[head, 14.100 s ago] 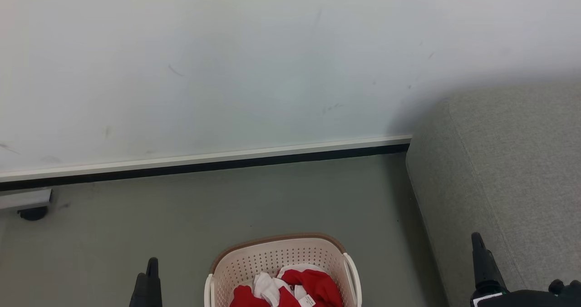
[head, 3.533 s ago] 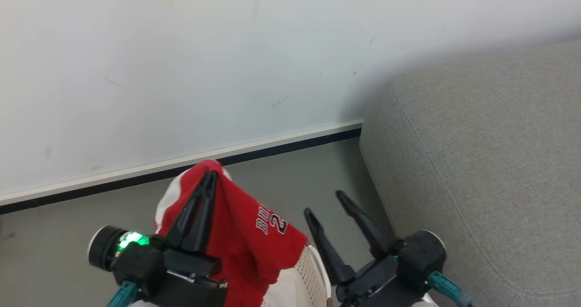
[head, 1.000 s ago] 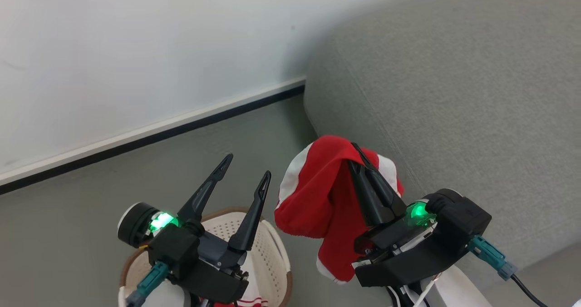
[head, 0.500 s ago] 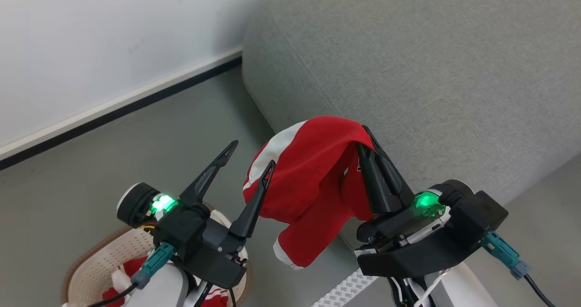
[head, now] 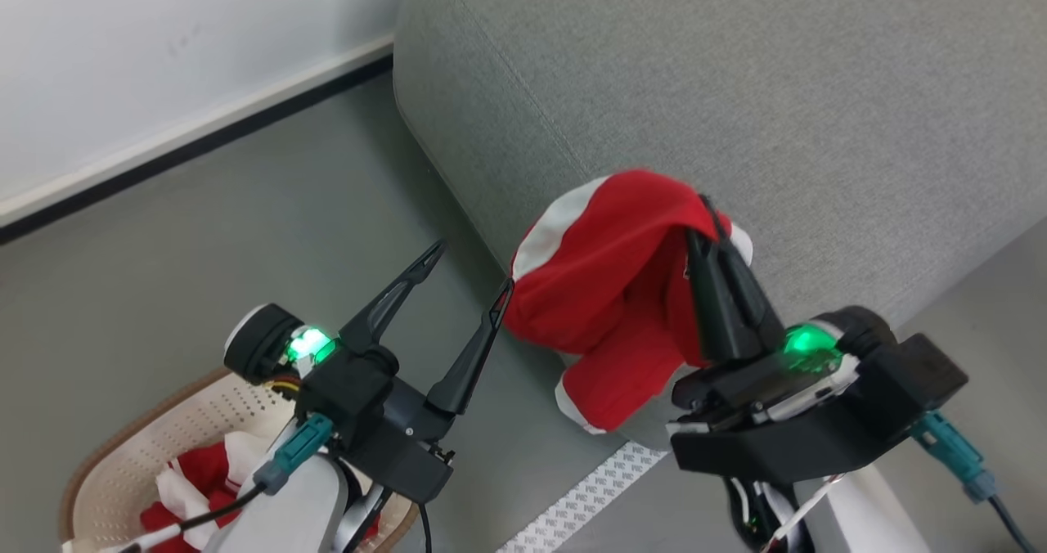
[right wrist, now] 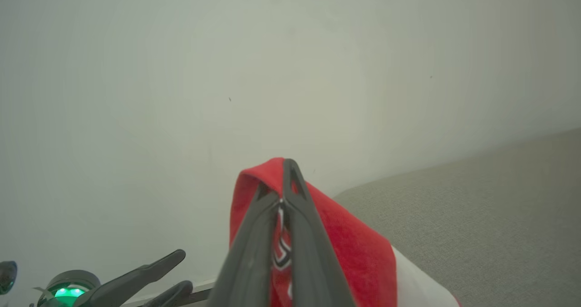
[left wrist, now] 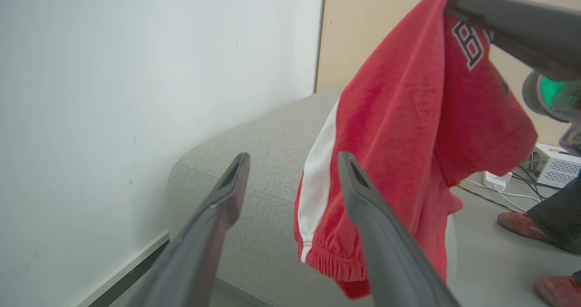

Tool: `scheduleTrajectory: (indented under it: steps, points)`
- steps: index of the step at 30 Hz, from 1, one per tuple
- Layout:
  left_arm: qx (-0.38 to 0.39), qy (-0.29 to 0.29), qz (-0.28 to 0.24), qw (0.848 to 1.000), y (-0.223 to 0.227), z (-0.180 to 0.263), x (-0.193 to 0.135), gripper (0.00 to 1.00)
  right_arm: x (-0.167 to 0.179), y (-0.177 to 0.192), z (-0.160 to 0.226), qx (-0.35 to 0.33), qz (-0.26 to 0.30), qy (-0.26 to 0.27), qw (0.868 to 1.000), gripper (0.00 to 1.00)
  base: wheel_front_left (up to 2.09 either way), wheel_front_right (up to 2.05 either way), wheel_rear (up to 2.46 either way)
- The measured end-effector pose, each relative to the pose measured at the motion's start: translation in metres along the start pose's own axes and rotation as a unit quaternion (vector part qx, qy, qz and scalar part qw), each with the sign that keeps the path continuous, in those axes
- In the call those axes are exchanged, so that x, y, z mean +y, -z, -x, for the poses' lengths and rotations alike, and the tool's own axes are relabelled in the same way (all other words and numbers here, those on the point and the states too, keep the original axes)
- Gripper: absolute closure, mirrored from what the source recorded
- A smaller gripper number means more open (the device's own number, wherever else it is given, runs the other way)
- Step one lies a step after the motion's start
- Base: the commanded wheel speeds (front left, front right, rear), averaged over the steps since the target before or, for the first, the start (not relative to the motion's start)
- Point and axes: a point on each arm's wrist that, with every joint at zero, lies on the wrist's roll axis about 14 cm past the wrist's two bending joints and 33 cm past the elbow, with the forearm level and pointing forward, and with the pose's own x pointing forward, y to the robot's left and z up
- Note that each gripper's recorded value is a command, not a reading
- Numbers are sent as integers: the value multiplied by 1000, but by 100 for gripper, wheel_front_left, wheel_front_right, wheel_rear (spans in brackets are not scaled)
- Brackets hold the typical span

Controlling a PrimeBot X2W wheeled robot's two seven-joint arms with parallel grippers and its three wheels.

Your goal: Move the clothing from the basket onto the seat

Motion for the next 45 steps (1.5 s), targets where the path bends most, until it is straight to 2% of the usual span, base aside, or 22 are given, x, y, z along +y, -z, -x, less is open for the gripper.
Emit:
scheduleTrajectory:
  steps: [8, 14, 22, 28, 33, 38, 45]
  points:
    - [27, 17, -7, 999, 26, -5, 9, 0, -17, -18, -36, -37, 55, -9, 998, 100, 0, 0, 0]
    - [48, 33, -9, 998, 52, -9, 19, 0, -42, -40, -72, -83, 106, -1, 991, 100, 0, 0, 0]
    - [59, 59, 0, 997, 89, -11, 26, 0, -104, -67, -115, -129, 213, 40, 968, 100, 0, 0, 0]
    - [79, 62, 9, 995, 121, -4, 36, 0, -141, -75, -142, -147, 259, 66, 952, 100, 0, 0, 0]
    - [104, 56, 26, 993, 149, 9, 44, 0, -166, -85, -158, -159, 318, 86, 931, 100, 0, 0, 0]
    - [119, 56, 32, 991, 168, 19, 48, 0, -181, -81, -171, -155, 355, 94, 917, 100, 0, 0, 0]
    - [141, 51, 35, 988, 191, 29, 57, 0, -213, -47, -180, -108, 361, 120, 918, 100, 0, 0, 0]
